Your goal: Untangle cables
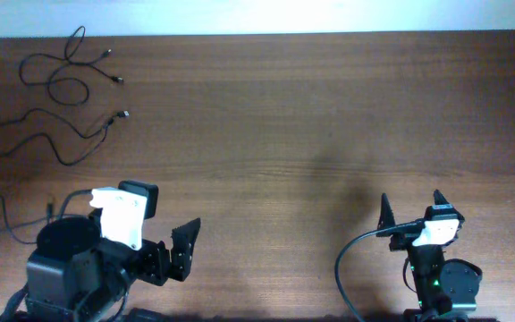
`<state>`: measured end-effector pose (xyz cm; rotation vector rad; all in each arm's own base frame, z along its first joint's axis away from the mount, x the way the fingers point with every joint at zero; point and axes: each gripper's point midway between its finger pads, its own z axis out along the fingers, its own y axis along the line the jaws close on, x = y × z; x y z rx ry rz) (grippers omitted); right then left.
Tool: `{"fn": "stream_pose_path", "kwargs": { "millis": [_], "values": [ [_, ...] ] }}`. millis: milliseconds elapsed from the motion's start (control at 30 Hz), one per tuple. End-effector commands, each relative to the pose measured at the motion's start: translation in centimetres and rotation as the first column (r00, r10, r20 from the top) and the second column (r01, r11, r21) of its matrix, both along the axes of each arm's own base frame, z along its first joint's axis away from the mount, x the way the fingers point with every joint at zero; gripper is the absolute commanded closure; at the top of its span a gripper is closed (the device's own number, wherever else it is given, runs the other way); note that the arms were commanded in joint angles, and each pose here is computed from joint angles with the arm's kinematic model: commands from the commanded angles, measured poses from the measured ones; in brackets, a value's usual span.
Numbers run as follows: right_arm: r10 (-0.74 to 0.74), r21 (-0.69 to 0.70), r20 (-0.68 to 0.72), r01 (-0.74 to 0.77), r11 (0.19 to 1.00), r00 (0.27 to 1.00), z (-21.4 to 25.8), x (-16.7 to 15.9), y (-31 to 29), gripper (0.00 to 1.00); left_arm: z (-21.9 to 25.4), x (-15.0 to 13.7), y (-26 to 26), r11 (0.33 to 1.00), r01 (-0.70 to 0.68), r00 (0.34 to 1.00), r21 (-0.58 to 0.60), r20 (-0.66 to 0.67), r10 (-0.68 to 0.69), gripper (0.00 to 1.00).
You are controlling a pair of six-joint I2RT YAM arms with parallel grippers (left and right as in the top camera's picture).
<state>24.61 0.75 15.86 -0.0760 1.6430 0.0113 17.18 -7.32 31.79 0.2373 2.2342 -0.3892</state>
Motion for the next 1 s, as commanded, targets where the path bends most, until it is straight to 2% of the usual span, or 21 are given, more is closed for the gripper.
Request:
{"fn": "stream_pose_path", "kwargs": {
  "millis": [0, 467, 967],
  "values": [
    [-0.032, -0.025, -0.005, 0.032, 0.999, 0.999, -0.3, 0.0, -0.6, 0.01, -1.1, -0.6, 0.3, 1.0, -0.009, 0.999, 0.015, -0.049, 0.01, 0.01],
    [-0.046, -0.021, -0.005, 0.046, 0.999, 0.999, -0.3, 0.0, -1.0, 0.02, -4.9, -4.7, 1.3, 0.997, 0.001, 0.962, 0.072, -0.273, 0.019, 0.01],
    [-0.091, 0.021, -0.01, 0.091, 0.996, 0.996, -0.4, 0.0, -1.7, 0.02, -5.0, -4.9, 1.4, 0.997, 0.002, 0.959, 0.074, -0.281, 0.019, 0.01]
  ]
}}
